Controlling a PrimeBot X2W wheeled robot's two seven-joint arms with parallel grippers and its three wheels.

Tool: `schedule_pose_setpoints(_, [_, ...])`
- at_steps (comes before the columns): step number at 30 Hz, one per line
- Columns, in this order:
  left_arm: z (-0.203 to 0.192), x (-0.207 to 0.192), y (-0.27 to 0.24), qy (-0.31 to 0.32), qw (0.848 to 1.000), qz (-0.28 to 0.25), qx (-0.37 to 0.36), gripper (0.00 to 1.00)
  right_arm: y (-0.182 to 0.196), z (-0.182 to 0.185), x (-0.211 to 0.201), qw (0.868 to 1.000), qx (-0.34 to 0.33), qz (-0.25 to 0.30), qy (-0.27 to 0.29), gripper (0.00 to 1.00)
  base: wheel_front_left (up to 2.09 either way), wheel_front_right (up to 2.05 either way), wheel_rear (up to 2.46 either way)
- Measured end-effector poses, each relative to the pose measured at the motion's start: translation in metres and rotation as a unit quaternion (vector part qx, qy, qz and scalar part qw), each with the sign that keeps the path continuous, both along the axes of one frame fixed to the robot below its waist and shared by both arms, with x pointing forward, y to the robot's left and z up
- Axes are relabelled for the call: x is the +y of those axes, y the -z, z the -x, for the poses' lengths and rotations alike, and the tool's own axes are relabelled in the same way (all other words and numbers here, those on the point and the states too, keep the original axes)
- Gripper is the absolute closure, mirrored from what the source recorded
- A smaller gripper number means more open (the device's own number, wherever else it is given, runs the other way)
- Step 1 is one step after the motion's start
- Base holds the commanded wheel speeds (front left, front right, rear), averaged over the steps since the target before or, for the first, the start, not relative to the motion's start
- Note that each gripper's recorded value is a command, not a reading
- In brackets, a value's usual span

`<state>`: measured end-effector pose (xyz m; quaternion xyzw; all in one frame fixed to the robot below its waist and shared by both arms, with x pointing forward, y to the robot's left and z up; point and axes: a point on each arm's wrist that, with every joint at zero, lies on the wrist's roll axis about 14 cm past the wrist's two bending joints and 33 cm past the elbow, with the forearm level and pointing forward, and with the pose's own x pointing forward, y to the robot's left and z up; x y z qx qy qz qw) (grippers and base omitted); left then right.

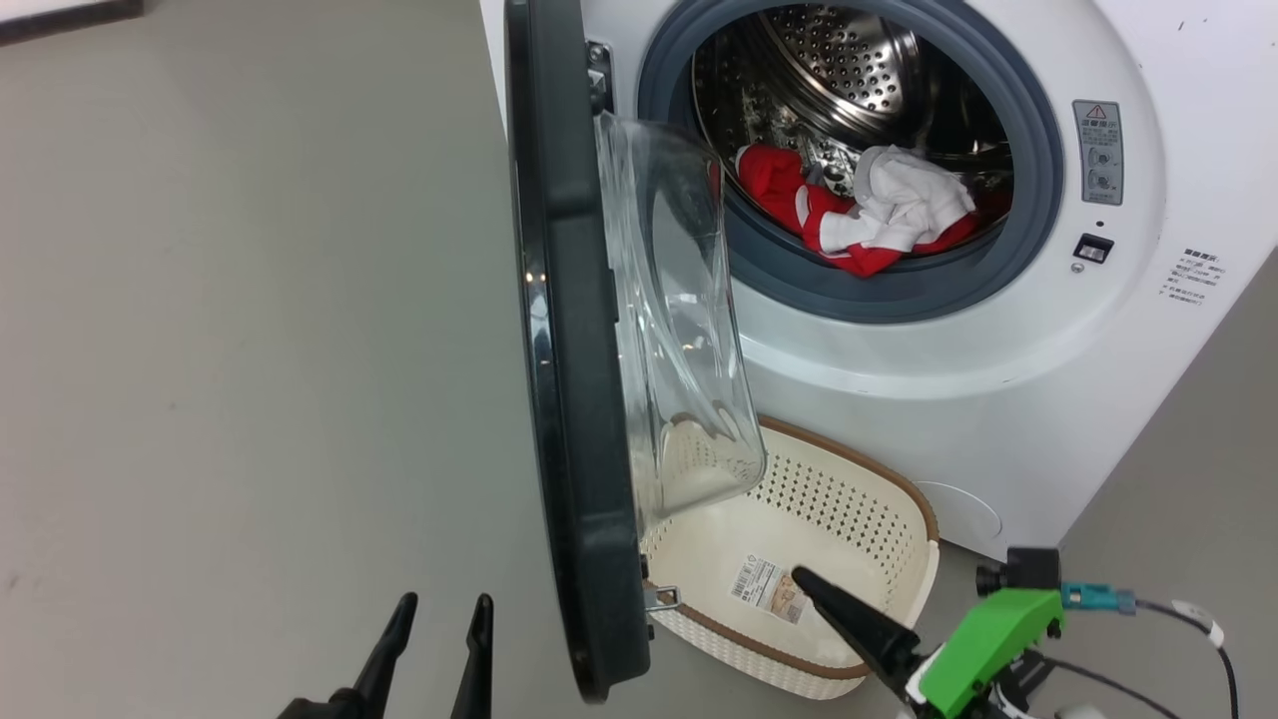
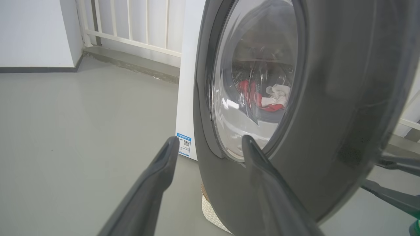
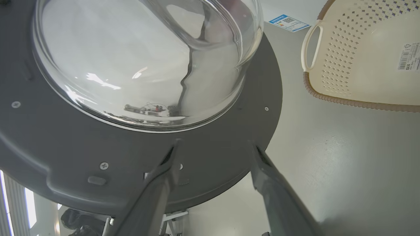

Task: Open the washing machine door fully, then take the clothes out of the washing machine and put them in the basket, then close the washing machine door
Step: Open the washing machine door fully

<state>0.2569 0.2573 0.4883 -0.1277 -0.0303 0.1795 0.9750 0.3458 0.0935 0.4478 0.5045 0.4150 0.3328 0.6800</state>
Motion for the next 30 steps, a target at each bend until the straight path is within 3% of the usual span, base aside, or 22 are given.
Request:
schedule_pose_setpoints(7, [0.0, 0.0, 0.001, 0.001, 1.0, 0.001, 0.001, 0.0, 0.018, -0.001, -0.019, 0.999, -0.007, 0.033, 0.042, 0.0, 0.0, 0.0, 0.0])
schedule_pose_setpoints(12, [0.0, 0.001, 0.002, 0.002, 1.0, 0.002, 0.001, 0.0, 0.025, -0.01, -0.035, 0.991, -0.076, 0.09, 0.062, 0.0, 0.0, 0.0, 0.0])
schedule_pose_setpoints(24, [0.001, 0.001, 0.002, 0.004, 1.0, 0.002, 0.0, 0.0, 0.038, -0.009, -0.058, 0.955, -0.221, 0.184, 0.076, 0.0, 0.0, 0.0, 0.0])
schedule_pose_setpoints(30, [0.001, 0.001, 0.001, 0.006, 1.0, -0.001, -0.002, 0.0, 0.03, -0.014, -0.061, 0.938, -0.272, 0.202, 0.071, 0.0, 0.0, 0.0, 0.0])
